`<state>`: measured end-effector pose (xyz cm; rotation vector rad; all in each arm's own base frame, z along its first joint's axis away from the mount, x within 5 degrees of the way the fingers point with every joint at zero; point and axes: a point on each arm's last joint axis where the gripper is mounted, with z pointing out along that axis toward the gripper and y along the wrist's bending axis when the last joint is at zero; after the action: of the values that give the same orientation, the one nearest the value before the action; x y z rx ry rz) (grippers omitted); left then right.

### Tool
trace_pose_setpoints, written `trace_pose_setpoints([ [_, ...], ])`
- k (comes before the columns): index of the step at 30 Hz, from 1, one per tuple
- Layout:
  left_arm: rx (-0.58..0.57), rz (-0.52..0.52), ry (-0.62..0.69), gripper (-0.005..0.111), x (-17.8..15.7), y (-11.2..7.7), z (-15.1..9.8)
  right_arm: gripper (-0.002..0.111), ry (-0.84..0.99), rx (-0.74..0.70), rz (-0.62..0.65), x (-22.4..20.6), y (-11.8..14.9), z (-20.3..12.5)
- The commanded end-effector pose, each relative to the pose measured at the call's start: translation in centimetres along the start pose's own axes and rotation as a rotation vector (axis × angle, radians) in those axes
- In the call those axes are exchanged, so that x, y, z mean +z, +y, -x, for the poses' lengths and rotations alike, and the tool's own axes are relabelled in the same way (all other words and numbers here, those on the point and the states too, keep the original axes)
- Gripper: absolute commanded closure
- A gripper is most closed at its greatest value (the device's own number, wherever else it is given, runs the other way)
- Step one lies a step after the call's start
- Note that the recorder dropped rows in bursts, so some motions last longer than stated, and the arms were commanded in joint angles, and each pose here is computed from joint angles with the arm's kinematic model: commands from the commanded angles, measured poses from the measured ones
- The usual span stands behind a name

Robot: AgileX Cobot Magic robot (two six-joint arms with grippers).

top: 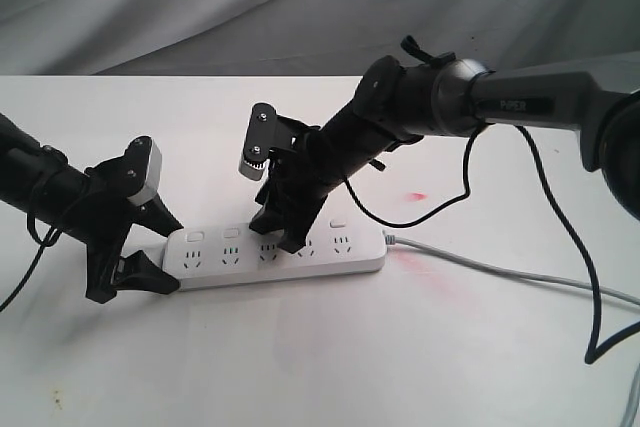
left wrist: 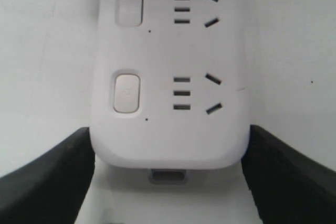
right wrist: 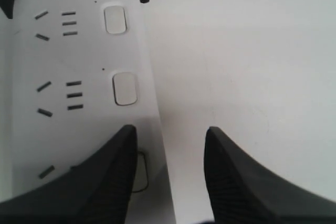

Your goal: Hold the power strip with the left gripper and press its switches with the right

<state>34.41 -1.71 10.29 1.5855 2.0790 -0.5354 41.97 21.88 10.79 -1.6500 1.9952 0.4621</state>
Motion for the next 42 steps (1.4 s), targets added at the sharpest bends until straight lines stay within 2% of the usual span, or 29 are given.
trace_pose_setpoints([
  [1,0.009,0.02,0.004,0.04,-0.1,0.3,0.2,0.068,0.08,-0.085,0.021,-0.4,0.4,-1.2],
  [4,0.009,0.02,0.004,0.04,-0.1,0.3,0.2,0.068,0.039,-0.097,-0.04,-3.9,0.0,0.9],
  [8,0.009,0.021,0.005,0.04,-0.1,0.3,0.2,0.068,0.048,-0.09,-0.064,-5.8,-0.9,0.3],
  [23,0.009,0.021,0.005,0.04,-0.1,0.3,0.2,0.068,0.079,-0.053,-0.027,-3.6,-1.2,-1.7],
  [32,0.009,0.021,0.005,0.04,-0.1,0.3,0.2,0.068,0.148,-0.036,0.1,-0.6,-0.1,-4.2],
  [35,0.009,0.021,0.005,0.04,-0.1,0.3,0.2,0.068,0.161,-0.032,0.105,-0.3,0.2,-4.7],
  [42,0.009,0.02,0.004,0.04,-0.1,0.3,0.2,0.068,0.104,-0.035,0.039,-2.5,-0.3,-2.8],
])
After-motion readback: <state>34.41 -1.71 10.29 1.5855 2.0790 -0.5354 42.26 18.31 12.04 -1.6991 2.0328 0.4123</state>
